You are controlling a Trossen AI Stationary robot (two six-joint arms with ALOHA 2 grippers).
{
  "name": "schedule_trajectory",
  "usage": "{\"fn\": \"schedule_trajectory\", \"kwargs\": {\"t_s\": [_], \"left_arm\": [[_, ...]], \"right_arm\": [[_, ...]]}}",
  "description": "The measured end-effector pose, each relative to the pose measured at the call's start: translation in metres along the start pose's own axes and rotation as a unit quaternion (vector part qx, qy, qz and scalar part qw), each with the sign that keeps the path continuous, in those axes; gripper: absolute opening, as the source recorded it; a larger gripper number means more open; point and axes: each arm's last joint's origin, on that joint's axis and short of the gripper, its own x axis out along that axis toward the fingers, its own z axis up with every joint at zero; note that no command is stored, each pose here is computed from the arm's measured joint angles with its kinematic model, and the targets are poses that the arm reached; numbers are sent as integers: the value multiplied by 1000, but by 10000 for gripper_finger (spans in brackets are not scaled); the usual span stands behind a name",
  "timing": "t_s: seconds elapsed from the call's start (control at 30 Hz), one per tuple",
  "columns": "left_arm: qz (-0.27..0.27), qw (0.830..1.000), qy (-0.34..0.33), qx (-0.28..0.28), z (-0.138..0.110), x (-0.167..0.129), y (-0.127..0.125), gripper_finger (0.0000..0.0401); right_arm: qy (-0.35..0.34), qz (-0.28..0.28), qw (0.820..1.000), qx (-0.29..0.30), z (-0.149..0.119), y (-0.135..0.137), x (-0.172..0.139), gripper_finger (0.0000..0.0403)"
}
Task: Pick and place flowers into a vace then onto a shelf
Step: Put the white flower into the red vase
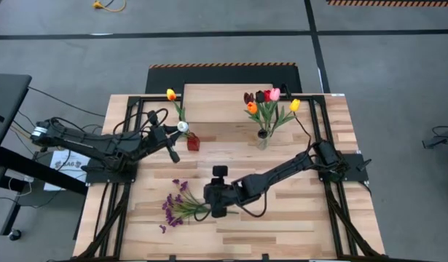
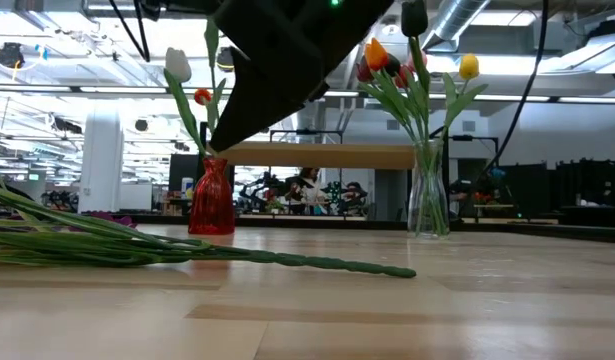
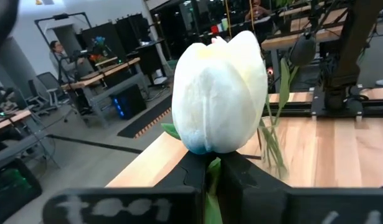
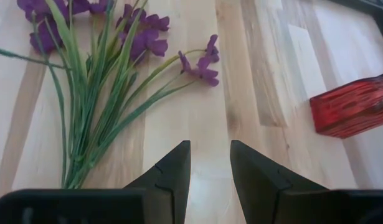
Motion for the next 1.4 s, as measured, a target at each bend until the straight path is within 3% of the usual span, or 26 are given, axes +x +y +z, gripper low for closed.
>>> {"fn": "schedule_trajectory", "kwargs": {"t_s": [0.4, 0.87, 1.07, 1.4], "left_arm": [[6, 1000, 15, 6, -4, 1, 1, 0], [26, 998, 52, -37, -14, 11, 12, 0], [11, 996, 67, -58, -19, 16, 17, 0], [-34, 996, 75, -45, -22, 25, 30, 0]], "right_arm": [[-12, 1, 1000, 5, 0, 1, 2, 107], [-14, 1, 1000, 6, 0, 1, 2, 107], [-15, 1, 1000, 7, 0, 1, 2, 107], [-15, 1, 1000, 7, 0, 1, 2, 107]]}}
